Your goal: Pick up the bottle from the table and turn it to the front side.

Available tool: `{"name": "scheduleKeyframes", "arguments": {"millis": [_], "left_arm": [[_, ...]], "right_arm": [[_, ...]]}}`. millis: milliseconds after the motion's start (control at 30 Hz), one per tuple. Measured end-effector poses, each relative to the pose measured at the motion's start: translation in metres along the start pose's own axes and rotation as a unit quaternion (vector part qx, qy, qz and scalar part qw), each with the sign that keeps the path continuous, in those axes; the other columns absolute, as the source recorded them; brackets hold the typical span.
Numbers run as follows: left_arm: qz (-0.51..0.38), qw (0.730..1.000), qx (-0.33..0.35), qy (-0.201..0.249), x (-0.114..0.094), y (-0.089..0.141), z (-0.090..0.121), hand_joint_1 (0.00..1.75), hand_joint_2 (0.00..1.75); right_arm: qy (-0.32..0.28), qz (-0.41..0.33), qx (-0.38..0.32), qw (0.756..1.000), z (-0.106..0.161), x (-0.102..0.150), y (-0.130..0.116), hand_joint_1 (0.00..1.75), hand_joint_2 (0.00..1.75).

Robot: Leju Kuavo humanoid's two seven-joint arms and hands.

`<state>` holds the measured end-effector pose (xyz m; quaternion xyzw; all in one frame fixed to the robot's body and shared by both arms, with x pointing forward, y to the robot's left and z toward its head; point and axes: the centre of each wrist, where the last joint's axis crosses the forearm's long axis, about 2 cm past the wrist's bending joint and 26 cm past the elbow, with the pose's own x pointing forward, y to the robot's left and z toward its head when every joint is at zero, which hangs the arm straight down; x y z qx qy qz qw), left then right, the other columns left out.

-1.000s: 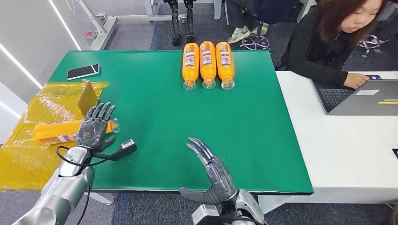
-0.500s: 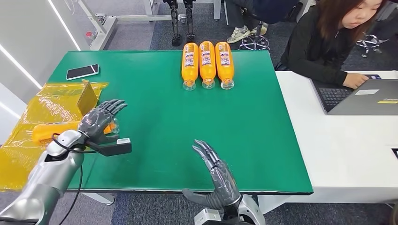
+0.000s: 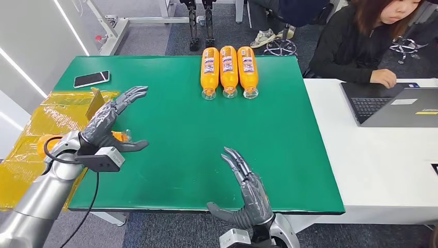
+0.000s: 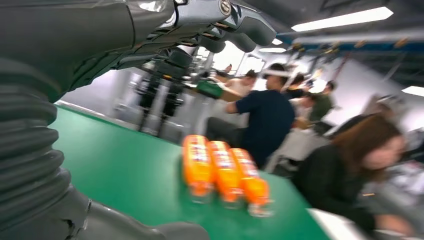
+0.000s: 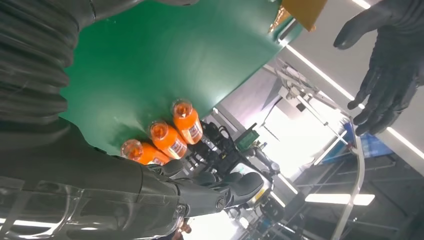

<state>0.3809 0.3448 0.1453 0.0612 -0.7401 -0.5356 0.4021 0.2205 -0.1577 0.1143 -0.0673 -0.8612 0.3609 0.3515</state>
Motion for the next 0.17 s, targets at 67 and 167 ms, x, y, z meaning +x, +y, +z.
{"name": "scheduleKeyframes", "arguments": {"millis": [67, 167], "left_arm": [[0.022, 0.999, 0.010, -0.021, 0.009, -0.009, -0.006, 0.00, 1.75], [0.057, 0.997, 0.032, -0.050, 0.023, -0.021, -0.014, 0.00, 1.75]], "right_arm": [[0.001, 0.002, -0.007, 1.000, 0.000, 0.000, -0.003, 0.00, 1.75], [0.004, 0.006, -0.016, 1.000, 0.003, -0.001, -0.007, 0.00, 1.75]]}}
